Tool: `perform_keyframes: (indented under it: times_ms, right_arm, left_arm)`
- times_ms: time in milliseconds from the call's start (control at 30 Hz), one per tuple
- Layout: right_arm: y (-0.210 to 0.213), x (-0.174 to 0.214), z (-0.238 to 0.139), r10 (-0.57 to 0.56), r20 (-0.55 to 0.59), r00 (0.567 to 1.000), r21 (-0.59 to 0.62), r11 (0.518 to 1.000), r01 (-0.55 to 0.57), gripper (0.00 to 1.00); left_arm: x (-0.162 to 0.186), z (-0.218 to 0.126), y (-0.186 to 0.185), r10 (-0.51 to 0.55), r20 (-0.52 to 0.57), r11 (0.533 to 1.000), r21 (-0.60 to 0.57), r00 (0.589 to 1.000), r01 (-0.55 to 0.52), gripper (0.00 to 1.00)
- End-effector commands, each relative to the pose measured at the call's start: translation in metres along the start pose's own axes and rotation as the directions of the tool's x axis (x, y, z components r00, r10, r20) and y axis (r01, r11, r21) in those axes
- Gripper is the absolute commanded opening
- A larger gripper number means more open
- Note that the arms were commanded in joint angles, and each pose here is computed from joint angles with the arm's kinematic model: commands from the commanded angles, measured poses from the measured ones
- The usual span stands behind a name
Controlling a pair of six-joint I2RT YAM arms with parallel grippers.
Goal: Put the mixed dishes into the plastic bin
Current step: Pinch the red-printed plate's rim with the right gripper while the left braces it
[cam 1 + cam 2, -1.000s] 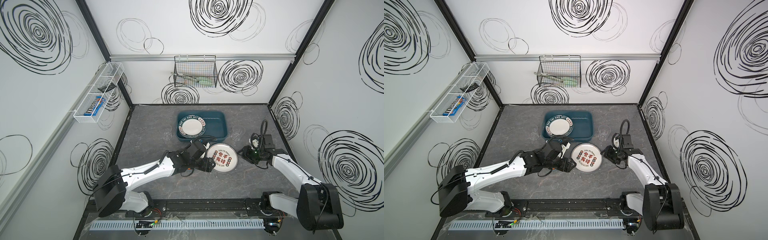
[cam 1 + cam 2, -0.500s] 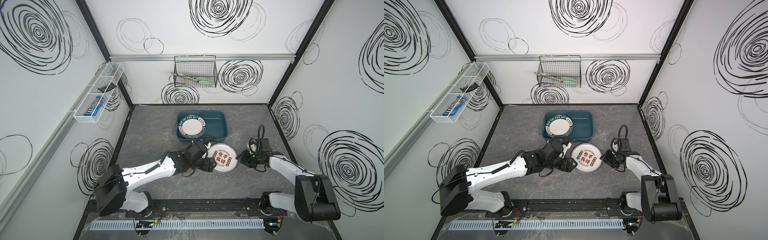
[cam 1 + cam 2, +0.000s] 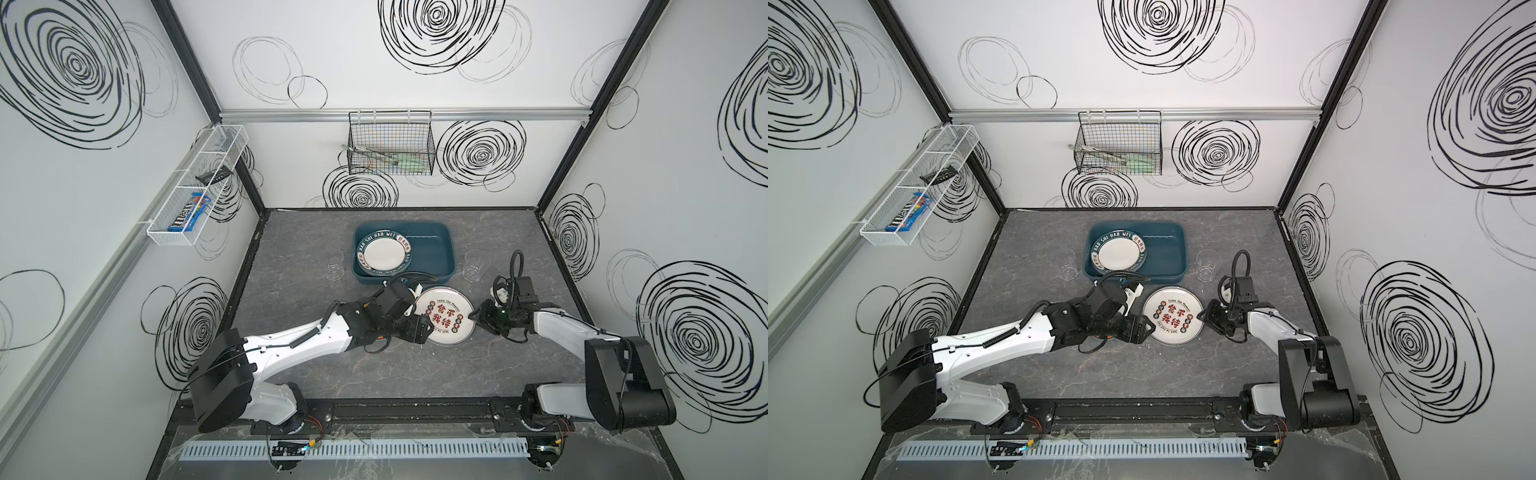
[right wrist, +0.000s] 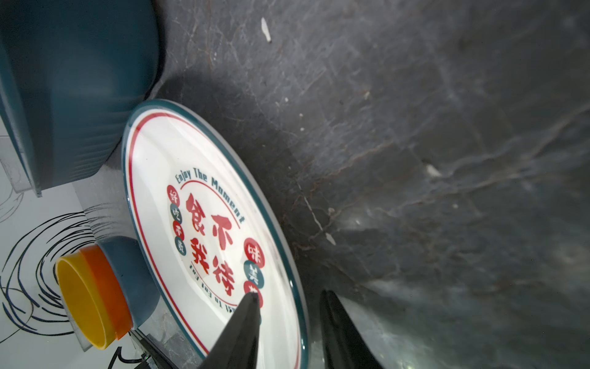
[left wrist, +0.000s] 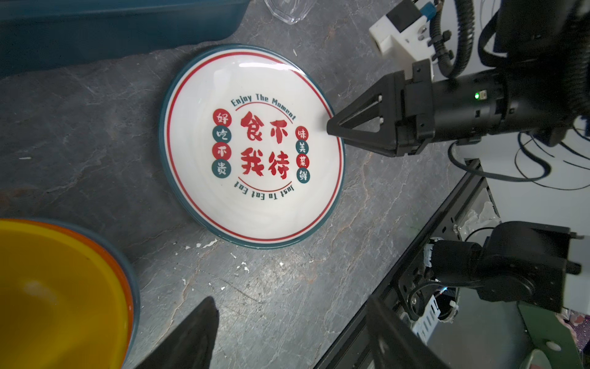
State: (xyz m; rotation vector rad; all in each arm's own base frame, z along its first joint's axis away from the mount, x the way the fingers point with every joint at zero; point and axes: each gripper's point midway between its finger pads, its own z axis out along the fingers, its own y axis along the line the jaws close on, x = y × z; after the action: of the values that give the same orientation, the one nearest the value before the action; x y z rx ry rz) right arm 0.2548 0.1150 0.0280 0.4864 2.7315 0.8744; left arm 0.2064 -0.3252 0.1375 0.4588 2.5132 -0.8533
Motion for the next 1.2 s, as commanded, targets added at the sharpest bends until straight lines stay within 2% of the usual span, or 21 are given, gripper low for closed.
perform_keyframes:
  times_ms: [0, 500, 733, 1167]
  right_arm:
    - [0.000, 0.003, 0.005, 0.001, -0.009, 1.000, -0.004, 1.000, -0.001, 0.35]
    - [-0.007, 0.009, 0.014, -0.004, -0.021, 1.000, 0.018, 1.000, 0.005, 0.30]
    - [-0.008, 0.012, 0.013, -0.014, -0.025, 1.000, 0.029, 0.999, 0.015, 0.20]
    - [0.005, 0.004, -0.013, -0.074, 0.022, 0.997, 0.044, 0.996, 0.073, 0.02]
  left_arm:
    - [-0.008, -0.001, -0.004, 0.006, 0.039, 1.000, 0.013, 0.999, -0.006, 0.77]
    - [-0.007, -0.003, 0.002, -0.015, 0.047, 1.000, 0.019, 0.999, 0.014, 0.77]
    - [-0.008, -0.004, 0.002, -0.019, 0.049, 1.000, 0.020, 0.999, 0.018, 0.77]
    - [-0.013, -0.013, 0.004, -0.024, 0.075, 1.000, 0.018, 0.997, 0.023, 0.77]
